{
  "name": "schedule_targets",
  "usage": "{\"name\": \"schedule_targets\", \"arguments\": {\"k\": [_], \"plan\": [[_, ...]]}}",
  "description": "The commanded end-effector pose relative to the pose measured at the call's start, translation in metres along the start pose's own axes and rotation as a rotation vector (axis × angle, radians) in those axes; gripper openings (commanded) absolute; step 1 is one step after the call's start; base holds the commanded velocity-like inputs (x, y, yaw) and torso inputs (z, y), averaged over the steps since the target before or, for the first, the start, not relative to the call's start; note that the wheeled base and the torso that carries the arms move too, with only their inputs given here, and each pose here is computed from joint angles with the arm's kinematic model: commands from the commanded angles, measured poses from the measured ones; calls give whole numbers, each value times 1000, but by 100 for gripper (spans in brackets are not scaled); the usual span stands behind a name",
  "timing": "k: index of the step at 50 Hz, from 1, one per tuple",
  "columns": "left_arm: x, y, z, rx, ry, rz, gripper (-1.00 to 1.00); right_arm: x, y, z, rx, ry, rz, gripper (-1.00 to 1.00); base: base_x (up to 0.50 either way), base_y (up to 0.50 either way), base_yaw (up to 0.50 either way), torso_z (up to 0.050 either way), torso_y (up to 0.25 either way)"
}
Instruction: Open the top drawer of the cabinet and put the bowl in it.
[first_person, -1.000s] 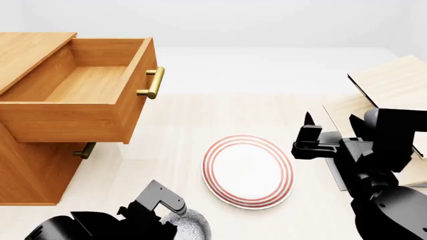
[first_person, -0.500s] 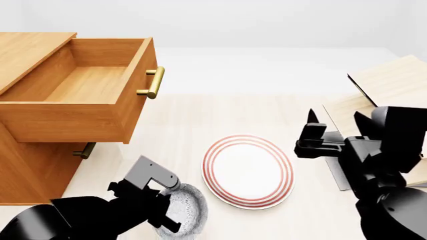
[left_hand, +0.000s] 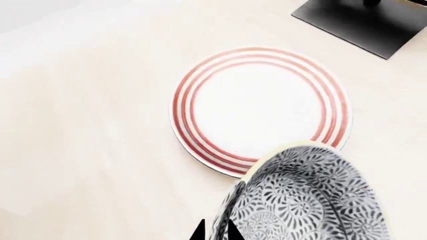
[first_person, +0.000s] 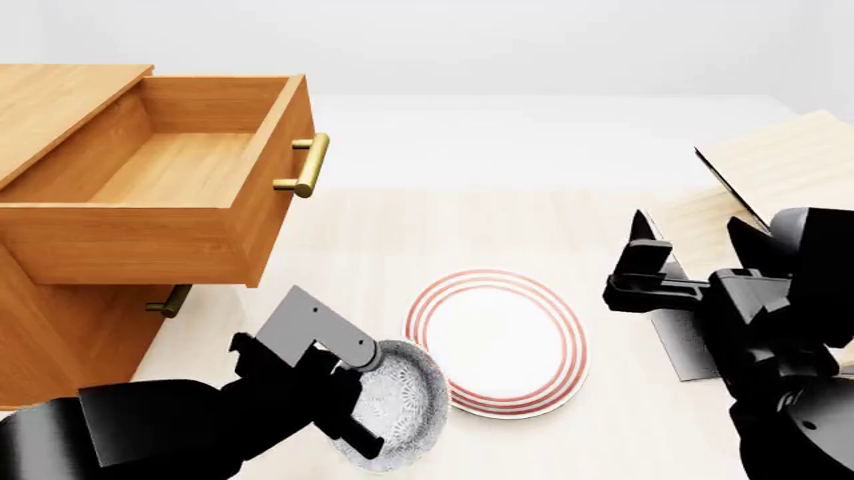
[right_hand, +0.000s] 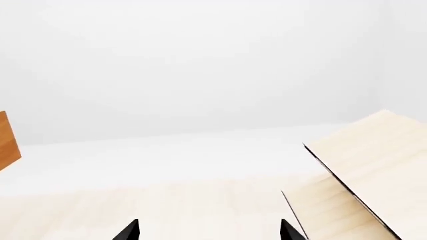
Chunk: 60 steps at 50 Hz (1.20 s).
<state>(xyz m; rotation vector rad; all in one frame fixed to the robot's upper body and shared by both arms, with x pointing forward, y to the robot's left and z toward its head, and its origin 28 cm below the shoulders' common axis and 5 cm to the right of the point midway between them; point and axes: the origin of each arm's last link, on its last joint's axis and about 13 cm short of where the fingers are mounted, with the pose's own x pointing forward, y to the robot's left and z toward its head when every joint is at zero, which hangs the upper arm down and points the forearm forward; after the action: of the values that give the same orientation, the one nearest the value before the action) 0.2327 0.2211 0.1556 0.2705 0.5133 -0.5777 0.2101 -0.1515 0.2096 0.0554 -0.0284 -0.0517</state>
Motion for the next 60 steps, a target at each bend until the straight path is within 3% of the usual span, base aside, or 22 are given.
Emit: {"name": "schedule_targets", "arguments": {"k": [1, 20, 43, 53, 60], "plan": [[-15, -9, 25, 50, -101, -23, -100, -6, -8, 3, 11, -18, -34, 100, 0, 0, 0, 0, 0], [-38, -19, 76, 129, -257, -29, -100, -21, -20, 11, 29, -53, -89, 100, 0, 0, 0, 0, 0], [-68, -13, 163, 114, -514, 38, -100, -24, -20, 16, 35, -74, -83, 100, 0, 0, 0, 0, 0], [-86, -4, 198, 83, -599, 142, -100, -24, -19, 16, 37, -72, -83, 100, 0, 0, 0, 0, 0], [-94, 11, 222, 12, -632, 243, -100, -24, -19, 18, 38, -75, -81, 100, 0, 0, 0, 0, 1]]}}
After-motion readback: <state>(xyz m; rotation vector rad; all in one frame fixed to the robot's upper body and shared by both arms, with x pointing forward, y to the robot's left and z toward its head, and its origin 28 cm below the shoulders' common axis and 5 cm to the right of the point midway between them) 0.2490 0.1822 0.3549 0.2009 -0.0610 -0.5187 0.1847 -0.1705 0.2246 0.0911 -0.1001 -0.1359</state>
